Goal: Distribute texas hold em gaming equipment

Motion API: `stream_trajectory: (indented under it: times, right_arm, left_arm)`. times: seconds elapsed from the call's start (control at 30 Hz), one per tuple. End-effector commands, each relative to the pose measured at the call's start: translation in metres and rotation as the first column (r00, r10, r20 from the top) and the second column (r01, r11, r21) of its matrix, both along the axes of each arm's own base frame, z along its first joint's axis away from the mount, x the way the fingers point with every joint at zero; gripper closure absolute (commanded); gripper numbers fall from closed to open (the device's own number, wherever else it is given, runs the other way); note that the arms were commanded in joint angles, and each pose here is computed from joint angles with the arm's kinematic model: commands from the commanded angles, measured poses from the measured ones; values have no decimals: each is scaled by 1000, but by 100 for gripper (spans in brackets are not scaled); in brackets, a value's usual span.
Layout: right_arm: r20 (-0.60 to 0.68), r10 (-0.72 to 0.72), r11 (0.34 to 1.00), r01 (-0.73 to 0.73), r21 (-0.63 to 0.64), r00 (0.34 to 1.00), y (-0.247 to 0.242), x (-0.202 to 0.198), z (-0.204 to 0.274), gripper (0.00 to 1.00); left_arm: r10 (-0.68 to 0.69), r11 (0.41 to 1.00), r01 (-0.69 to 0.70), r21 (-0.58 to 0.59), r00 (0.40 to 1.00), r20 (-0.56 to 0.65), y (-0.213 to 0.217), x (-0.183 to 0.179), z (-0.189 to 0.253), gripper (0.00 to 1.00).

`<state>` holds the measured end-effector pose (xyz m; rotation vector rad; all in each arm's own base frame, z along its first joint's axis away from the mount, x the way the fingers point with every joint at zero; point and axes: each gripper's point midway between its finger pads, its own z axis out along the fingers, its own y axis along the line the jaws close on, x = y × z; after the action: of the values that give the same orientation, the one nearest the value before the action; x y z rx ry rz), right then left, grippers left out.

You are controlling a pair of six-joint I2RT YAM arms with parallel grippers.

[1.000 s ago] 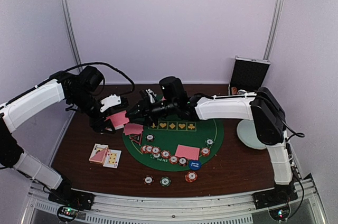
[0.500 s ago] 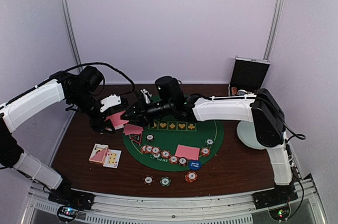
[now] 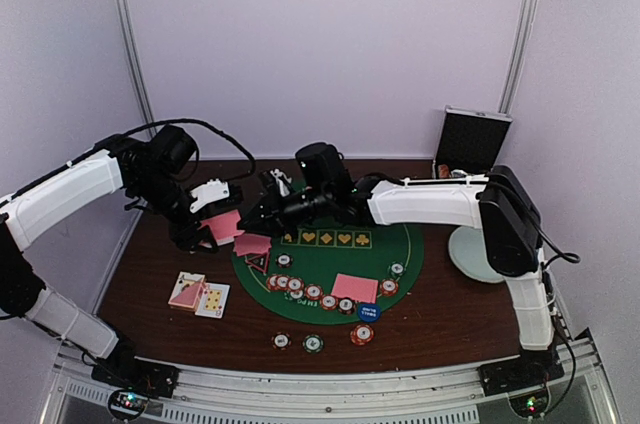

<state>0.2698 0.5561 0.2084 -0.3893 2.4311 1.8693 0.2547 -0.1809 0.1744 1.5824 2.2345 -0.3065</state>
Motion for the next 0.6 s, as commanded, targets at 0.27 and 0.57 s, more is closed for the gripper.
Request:
stream_trajectory:
  times: [0.27,0.57]
  right_arm:
    - [0,-22,997,22,79,1000,-11,6,36,100]
    - [12,-67,996,66,66,998,-39,20,39,100]
  left_arm:
    - [-6,1000,6,-11,1000,18,-2,2,3,100]
    - [-5,1000,6,-8,1000,17,-1,2,3,100]
